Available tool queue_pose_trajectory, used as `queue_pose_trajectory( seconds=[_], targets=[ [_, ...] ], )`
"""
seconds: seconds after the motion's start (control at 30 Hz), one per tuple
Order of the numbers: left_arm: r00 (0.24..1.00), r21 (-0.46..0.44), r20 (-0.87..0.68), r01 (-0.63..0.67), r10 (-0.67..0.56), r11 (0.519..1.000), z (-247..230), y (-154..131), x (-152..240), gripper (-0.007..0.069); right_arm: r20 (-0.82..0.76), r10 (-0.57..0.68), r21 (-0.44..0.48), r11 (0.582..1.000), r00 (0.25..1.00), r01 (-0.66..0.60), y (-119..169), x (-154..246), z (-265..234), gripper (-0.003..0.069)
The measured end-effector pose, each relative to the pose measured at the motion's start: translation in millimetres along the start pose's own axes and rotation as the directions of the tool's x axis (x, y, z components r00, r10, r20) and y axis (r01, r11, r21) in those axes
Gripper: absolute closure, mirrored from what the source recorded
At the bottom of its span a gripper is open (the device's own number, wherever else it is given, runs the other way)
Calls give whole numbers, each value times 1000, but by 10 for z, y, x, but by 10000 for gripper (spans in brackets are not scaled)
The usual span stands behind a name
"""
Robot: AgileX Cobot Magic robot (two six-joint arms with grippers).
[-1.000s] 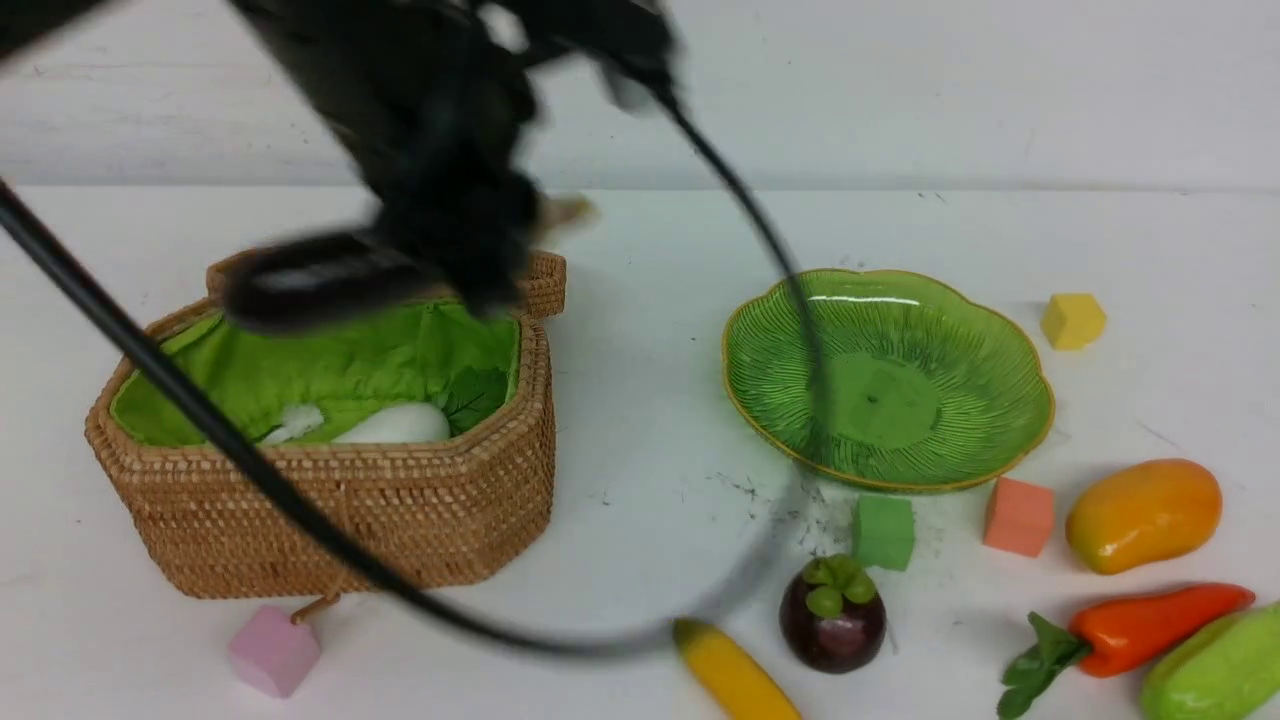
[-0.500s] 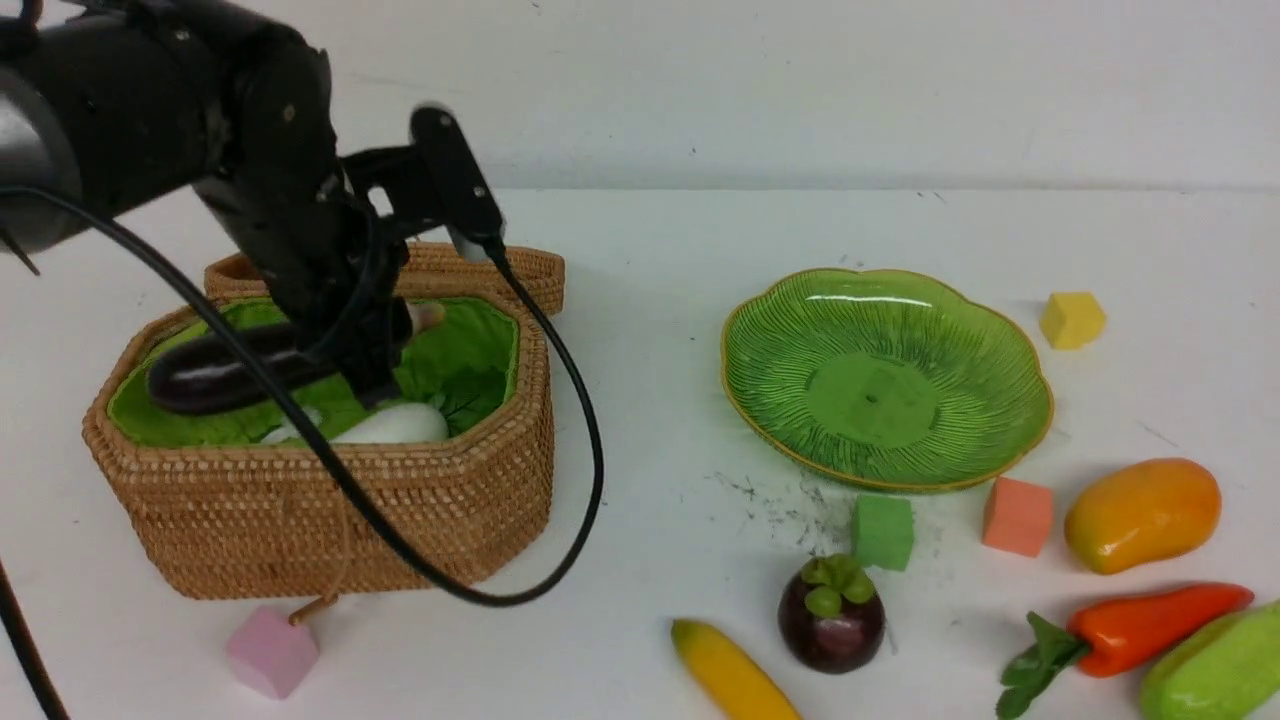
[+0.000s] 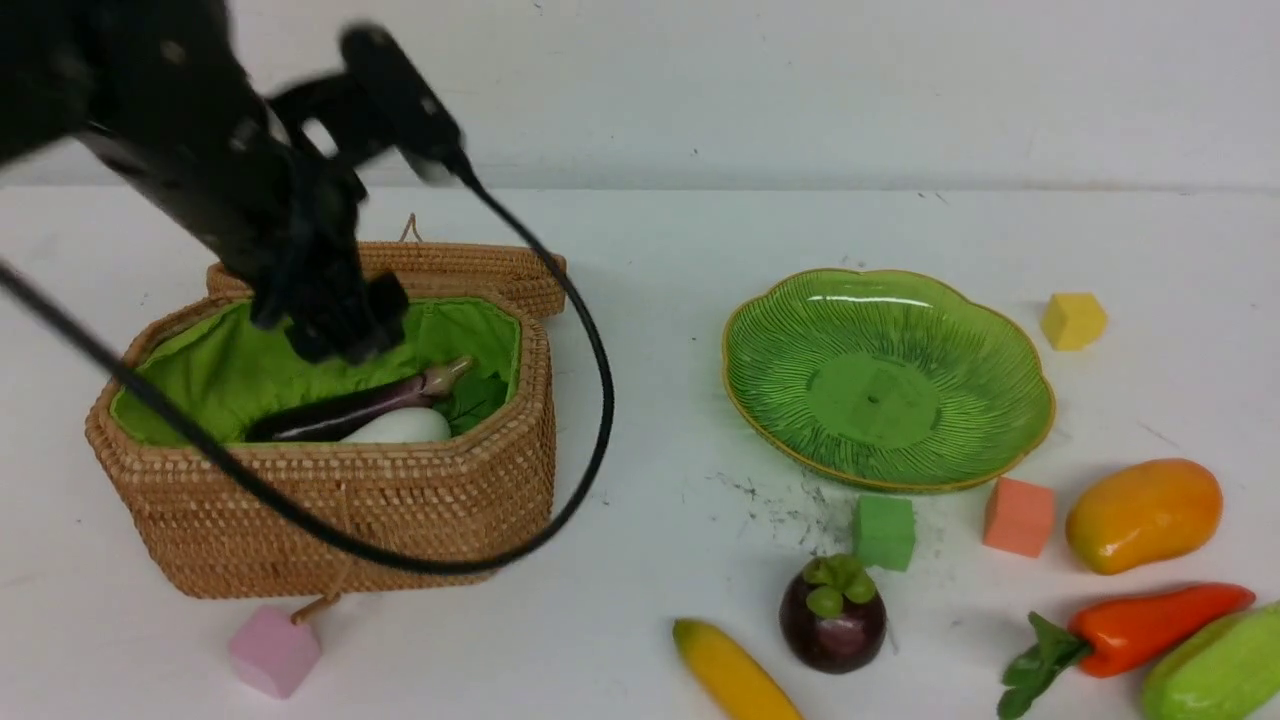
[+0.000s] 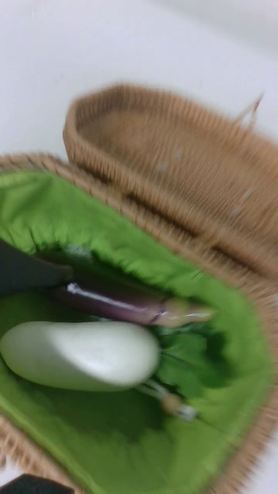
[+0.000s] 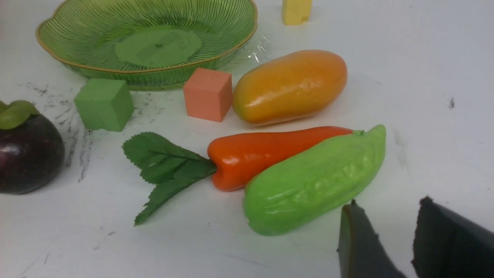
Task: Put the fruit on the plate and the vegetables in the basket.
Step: Use the right arm to grab a banana and put it into the right plate
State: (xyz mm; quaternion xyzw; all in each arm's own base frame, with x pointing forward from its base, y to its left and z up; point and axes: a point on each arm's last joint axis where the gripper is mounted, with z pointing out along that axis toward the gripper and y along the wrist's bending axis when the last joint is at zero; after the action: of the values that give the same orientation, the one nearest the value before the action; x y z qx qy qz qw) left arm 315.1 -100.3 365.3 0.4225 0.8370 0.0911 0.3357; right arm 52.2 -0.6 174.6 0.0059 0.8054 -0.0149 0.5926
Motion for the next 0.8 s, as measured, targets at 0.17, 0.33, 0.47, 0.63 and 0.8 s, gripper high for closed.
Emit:
queue_pose_trajectory(
  seconds=[0.17, 0.33, 0.47, 0.63, 0.8],
  targets=[
    [980, -10, 177, 93, -90, 996, -696, -26, 5, 156, 0, 0, 0, 1000, 1000, 0, 0, 0, 0, 416],
    [944, 107, 227, 222, -241, 969, -1118, -162, 88, 394, 0, 0, 0, 1000, 1000, 0, 0, 0, 0, 416],
    [923, 210, 150, 319, -353, 924, -1159, -257, 135, 616, 0, 0, 0, 1000, 1000, 0, 0, 0, 0, 416],
    [877, 235, 92, 441, -471, 866, -1182, -280, 165, 638, 0, 0, 0, 1000, 1000, 0, 0, 0, 0, 416],
    [816, 243, 40, 552, -577, 798, -1521, -422, 411, 638, 0, 0, 0, 1000, 1000, 0, 0, 0, 0, 416]
  ],
)
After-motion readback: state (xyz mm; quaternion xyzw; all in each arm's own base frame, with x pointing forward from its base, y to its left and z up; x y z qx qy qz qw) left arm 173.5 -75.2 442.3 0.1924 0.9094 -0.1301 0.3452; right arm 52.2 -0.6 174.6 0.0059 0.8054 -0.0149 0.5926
